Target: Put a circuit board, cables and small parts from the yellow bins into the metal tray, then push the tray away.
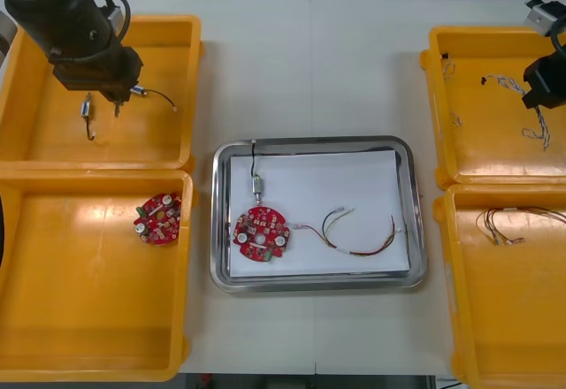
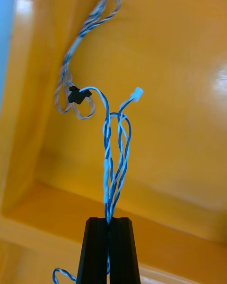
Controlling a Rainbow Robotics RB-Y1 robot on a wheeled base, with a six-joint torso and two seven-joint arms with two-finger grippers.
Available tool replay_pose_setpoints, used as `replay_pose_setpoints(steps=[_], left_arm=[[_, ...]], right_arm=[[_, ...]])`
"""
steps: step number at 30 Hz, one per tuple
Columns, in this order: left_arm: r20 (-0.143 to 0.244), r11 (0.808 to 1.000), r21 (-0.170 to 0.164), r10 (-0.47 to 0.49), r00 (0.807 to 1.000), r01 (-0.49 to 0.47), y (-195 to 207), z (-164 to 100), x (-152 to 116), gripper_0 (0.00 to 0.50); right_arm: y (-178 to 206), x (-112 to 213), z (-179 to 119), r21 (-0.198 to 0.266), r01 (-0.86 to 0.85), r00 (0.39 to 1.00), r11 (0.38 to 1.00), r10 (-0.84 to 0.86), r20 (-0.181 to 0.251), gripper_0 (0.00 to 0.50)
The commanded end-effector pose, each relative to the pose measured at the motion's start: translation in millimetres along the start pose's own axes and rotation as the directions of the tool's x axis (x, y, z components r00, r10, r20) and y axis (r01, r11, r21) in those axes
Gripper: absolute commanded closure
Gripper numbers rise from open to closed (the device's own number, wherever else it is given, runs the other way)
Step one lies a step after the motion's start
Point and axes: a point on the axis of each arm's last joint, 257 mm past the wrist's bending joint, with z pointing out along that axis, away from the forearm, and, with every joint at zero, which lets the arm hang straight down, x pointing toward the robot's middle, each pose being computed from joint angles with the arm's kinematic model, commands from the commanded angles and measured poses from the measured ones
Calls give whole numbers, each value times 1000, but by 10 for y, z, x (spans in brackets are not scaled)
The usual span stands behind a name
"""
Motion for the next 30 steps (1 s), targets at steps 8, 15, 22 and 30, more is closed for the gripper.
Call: replay_pose_setpoints(steps=[8,15,22,30], left_arm=[[74,1000,15,19,997,-20,-295,-295,-12,500],[99,999,29,38,994,-41,-548,-273,54,500],[120,998,36,55,991,-60,-779,-322,95,500],[133,997,36,63,989,-68,-862,-336,167,500]], right_arm=[[438,-12,-359,14,237,968,971,-237,77,500],[1043,-62,-402,-6,438,895,899,-435,96,500],[1674,-38,-285,-49,606,792,794,-598,123,500],[2232,-57,-163,-62,733,678,677,-721,143,500]])
